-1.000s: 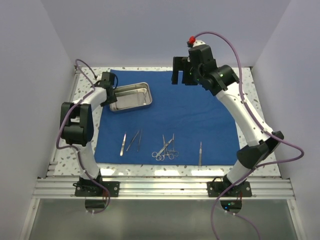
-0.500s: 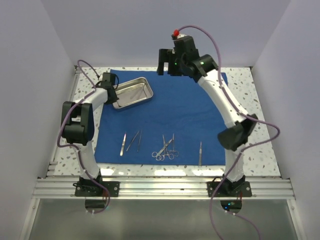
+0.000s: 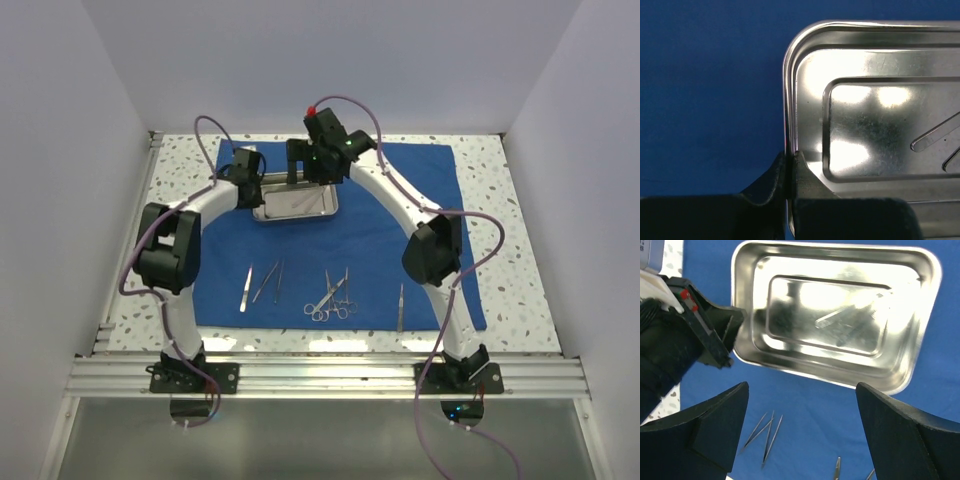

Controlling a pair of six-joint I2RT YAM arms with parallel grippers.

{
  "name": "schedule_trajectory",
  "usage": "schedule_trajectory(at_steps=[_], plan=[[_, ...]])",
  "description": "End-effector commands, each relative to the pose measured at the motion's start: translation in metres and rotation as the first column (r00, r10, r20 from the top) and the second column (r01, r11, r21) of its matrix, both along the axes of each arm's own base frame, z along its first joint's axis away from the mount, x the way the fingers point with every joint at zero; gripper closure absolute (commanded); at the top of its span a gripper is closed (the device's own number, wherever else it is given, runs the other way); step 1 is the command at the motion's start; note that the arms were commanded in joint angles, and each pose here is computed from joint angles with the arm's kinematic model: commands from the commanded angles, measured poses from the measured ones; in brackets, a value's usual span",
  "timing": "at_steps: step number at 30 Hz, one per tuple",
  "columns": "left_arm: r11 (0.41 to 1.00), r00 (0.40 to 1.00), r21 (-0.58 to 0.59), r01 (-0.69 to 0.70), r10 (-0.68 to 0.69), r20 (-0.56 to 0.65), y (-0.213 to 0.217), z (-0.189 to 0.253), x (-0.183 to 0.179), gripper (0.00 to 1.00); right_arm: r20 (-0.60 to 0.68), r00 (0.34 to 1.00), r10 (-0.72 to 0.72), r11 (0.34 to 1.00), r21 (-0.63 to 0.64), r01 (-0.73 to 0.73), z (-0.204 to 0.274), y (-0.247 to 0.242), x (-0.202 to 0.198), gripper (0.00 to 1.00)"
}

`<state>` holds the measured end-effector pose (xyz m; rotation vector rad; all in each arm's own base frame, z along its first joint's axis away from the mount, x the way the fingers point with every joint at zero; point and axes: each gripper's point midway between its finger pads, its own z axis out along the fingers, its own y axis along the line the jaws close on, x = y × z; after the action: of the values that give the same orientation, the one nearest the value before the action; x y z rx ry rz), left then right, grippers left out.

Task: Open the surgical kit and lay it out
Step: Move the container from the surgical kit, then pick up the medical item from the container.

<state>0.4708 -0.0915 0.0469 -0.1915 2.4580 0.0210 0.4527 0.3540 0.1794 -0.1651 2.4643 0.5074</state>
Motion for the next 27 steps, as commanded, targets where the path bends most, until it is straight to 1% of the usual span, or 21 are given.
schedule_trajectory(at_steps=[1,4,5,7,8,11,15,20,24,27], plan=[[0.995,0.994,-0.031,0.099,-0.097,0.058,-0.036,0.029,0.005,1.0,0.026,0.999,-0.024,0.999,0.04,0.023,0.012,0.006,-0.002,0.08],[0.992,0.994,-0.054,0.11,-0.108,0.033,-0.053,0.026,-0.005,0.61,0.006,0.995,-0.101,0.994,-0.05,0.101,-0.014,-0.013,0.001,0.08],[0.992,0.994,-0.065,0.105,-0.103,0.027,-0.057,0.027,-0.008,0.41,0.011,0.989,-0.149,0.984,-0.098,0.15,-0.021,-0.024,0.002,0.08],[0.992,0.995,-0.074,0.102,-0.101,0.011,-0.058,0.023,-0.014,0.3,-0.008,0.982,-0.191,0.97,-0.152,0.188,-0.035,-0.036,0.001,0.09],[0.991,0.995,-0.081,0.103,-0.102,0.014,-0.059,0.026,-0.015,0.22,0.003,0.975,-0.221,0.957,-0.19,0.218,-0.041,-0.045,0.003,0.1],[0.992,0.995,-0.077,0.1,-0.099,0.009,-0.056,0.028,-0.021,0.2,-0.008,0.964,-0.267,0.932,-0.256,0.256,-0.057,-0.058,0.002,0.12],[0.992,0.995,-0.069,0.102,-0.101,0.008,-0.053,0.036,-0.027,0.21,0.01,0.945,-0.326,0.893,-0.325,0.311,-0.072,-0.075,0.005,0.19],[0.99,0.994,-0.087,0.11,-0.108,0.026,-0.053,0.056,-0.034,0.22,-0.007,0.928,-0.373,0.876,-0.334,0.349,-0.107,-0.079,0.015,0.22],[0.988,0.993,-0.099,0.117,-0.114,0.035,-0.052,0.07,-0.042,0.23,-0.01,0.908,-0.419,0.859,-0.328,0.393,-0.125,-0.082,0.025,0.26],[0.987,0.992,-0.104,0.124,-0.12,0.04,-0.051,0.078,-0.051,0.24,-0.003,0.911,-0.412,0.874,-0.285,0.394,-0.135,-0.07,0.037,0.26]])
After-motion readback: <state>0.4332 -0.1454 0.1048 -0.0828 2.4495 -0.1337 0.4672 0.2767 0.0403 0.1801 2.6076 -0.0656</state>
